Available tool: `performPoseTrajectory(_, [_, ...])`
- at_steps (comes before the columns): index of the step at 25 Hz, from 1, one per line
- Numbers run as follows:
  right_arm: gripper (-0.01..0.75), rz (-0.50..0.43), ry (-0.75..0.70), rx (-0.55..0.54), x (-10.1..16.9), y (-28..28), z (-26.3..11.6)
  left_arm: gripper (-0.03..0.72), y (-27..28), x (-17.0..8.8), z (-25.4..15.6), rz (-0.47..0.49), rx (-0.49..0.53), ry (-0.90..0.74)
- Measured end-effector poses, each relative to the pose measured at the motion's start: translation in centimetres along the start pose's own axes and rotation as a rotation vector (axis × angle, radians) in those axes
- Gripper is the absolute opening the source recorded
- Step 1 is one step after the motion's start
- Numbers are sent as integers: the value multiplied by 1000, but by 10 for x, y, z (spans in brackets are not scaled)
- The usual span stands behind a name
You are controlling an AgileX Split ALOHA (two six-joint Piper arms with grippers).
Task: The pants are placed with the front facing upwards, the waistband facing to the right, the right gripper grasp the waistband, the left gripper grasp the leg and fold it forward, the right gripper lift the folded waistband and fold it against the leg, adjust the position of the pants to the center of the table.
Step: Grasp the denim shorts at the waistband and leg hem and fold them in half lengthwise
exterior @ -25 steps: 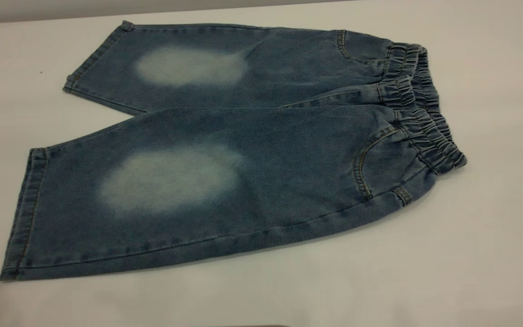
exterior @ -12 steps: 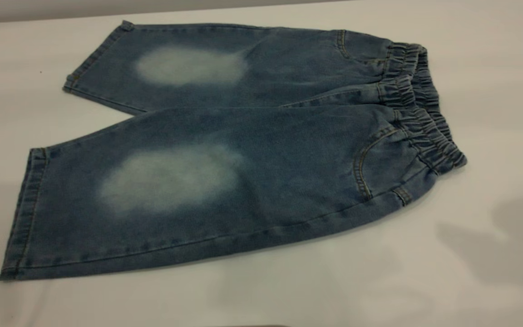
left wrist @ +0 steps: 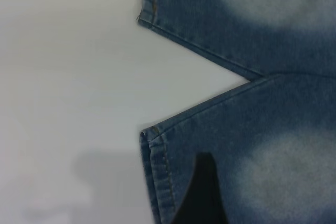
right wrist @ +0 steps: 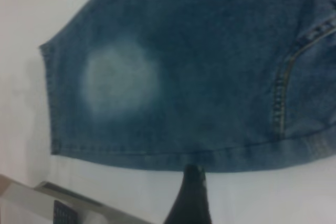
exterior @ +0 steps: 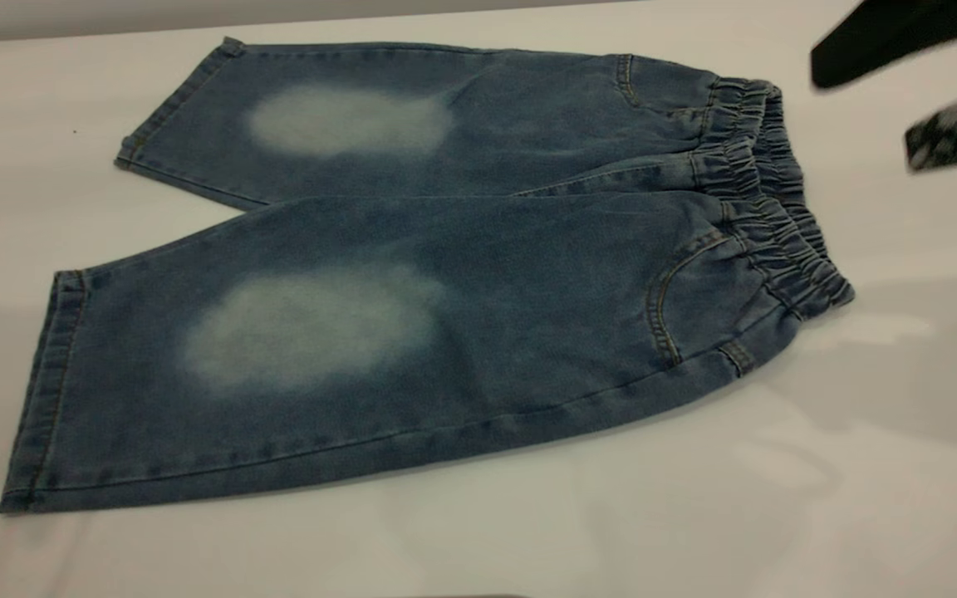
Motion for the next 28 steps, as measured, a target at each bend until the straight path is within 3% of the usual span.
performPoseTrajectory(15, [568, -121, -156, 69, -72, -62, -17, 568, -1, 0, 0, 1, 3, 1])
performPoseTrajectory(22, [568, -98, -263, 56, -115, -62, -23, 568, -1, 0, 0, 1, 3, 1])
performPoseTrajectory(28, [568, -48, -276, 31, -130, -70, -26, 568, -1, 0, 0, 1, 3, 1])
Point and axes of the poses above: a point on each arm's last joint axis where the gripper is mounted, y pointing back along that axis away from the gripper, x along the wrist's bending axis when the last joint is at zero, z = x × y, the point moved 4 cm from there along -y, pointing out along that axis toward the gripper, and after that the axes turned 12 degrees about y, right-handed, at the moved point
